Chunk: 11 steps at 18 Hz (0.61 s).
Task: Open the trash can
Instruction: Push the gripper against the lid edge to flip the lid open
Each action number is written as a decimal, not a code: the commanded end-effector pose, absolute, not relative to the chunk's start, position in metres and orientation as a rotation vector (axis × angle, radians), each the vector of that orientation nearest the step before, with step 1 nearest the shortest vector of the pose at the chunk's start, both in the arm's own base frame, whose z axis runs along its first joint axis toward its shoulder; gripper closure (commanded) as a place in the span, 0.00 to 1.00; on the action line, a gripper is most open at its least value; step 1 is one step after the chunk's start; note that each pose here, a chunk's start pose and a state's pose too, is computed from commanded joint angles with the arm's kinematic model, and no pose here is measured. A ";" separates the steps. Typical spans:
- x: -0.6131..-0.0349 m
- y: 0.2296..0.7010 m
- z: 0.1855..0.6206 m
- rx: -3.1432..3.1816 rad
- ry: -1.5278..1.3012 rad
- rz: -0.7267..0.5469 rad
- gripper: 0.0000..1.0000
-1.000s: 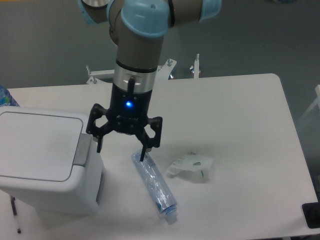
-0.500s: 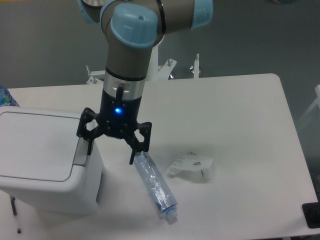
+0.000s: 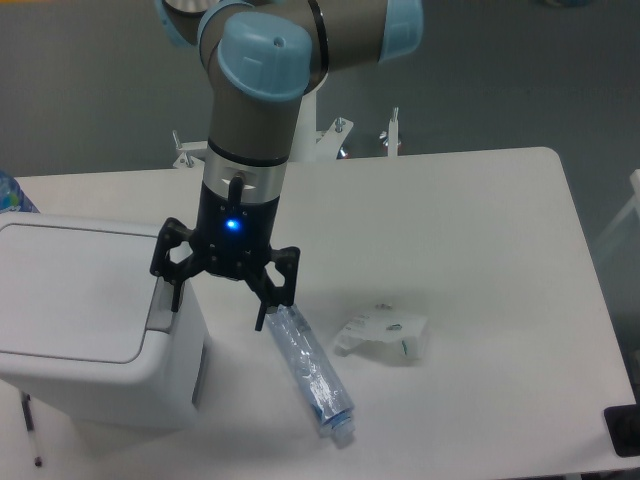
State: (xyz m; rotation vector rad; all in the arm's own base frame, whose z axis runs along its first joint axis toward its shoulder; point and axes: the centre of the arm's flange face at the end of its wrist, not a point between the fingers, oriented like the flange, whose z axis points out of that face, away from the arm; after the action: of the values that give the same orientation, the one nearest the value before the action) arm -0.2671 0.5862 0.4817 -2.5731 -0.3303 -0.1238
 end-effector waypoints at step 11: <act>-0.269 0.590 0.474 -2.583 -0.333 -0.133 0.00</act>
State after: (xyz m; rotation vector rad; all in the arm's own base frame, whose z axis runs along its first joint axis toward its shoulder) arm -0.2686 0.5896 0.4740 -2.5829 -0.3326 -0.1332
